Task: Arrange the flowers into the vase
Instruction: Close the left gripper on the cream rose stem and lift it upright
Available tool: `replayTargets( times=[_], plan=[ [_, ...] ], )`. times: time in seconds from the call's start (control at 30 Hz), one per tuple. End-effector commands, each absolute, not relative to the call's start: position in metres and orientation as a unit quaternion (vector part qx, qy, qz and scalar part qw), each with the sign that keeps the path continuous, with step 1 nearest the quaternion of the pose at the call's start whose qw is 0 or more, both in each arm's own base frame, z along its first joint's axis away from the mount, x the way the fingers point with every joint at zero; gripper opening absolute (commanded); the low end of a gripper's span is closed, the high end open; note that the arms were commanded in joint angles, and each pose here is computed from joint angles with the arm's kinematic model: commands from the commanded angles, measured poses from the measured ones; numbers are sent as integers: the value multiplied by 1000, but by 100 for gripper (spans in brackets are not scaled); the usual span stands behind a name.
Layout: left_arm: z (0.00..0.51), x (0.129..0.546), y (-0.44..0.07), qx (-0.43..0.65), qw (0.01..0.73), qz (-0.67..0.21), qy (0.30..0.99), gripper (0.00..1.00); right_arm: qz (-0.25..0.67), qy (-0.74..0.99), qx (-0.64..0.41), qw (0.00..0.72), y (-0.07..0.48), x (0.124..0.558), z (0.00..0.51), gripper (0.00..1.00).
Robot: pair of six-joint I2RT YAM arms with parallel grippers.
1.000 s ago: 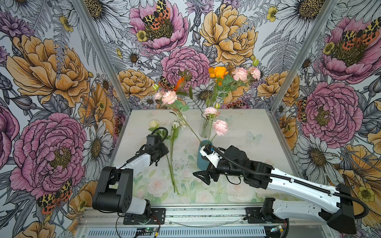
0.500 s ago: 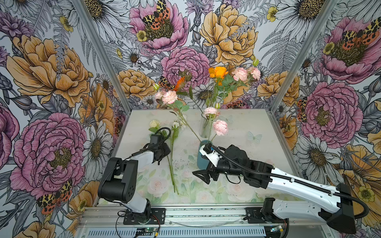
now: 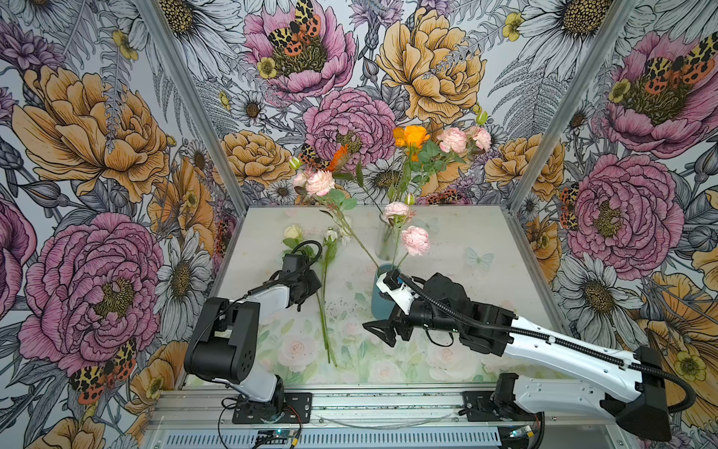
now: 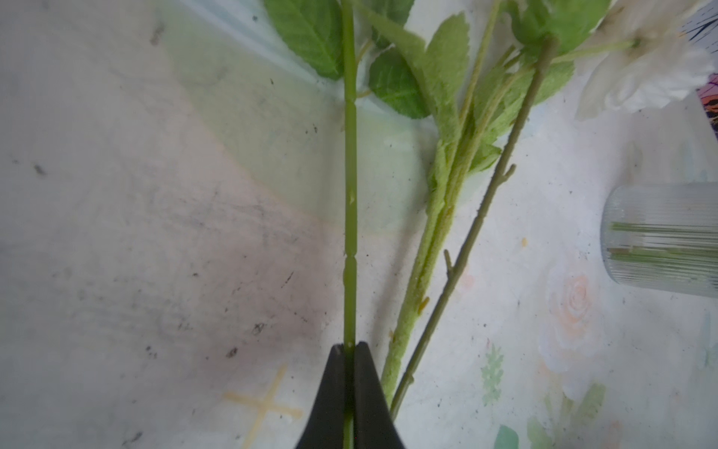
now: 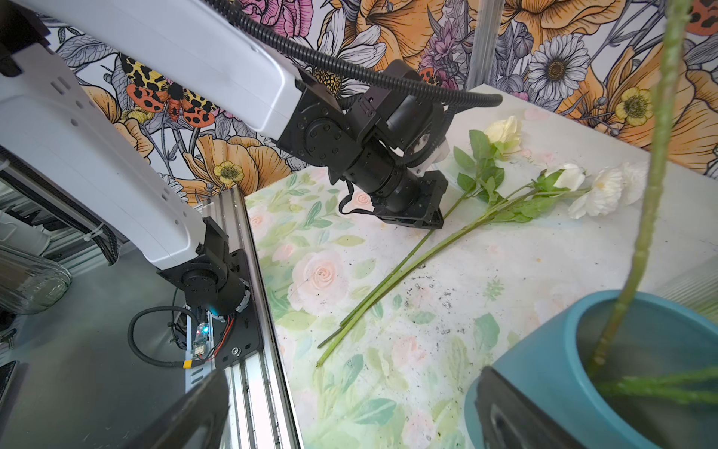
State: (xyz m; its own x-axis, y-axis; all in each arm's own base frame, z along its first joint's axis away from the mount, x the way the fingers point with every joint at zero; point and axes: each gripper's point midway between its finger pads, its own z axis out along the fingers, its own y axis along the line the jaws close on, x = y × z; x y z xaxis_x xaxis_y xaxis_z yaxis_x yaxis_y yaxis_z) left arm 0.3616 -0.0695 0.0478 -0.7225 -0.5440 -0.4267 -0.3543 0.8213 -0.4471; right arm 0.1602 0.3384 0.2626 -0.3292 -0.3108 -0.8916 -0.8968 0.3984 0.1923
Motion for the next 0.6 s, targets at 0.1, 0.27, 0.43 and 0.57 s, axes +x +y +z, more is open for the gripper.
replayTargets(
  times=[0.1, 0.27, 0.43, 0.57],
  plan=[
    [124, 339, -37, -240, 376, -122, 887, 0, 366, 718, -406, 431, 339, 165, 282, 100],
    [165, 307, -15, -249, 422, -93, 867, 0, 363, 725, -396, 431, 340, 174, 282, 99],
    [195, 276, 7, -272, 465, -73, 839, 0, 377, 723, -391, 427, 342, 176, 290, 99],
    [244, 259, 10, -261, 539, -96, 795, 0, 384, 721, -387, 428, 341, 177, 295, 100]
  ],
)
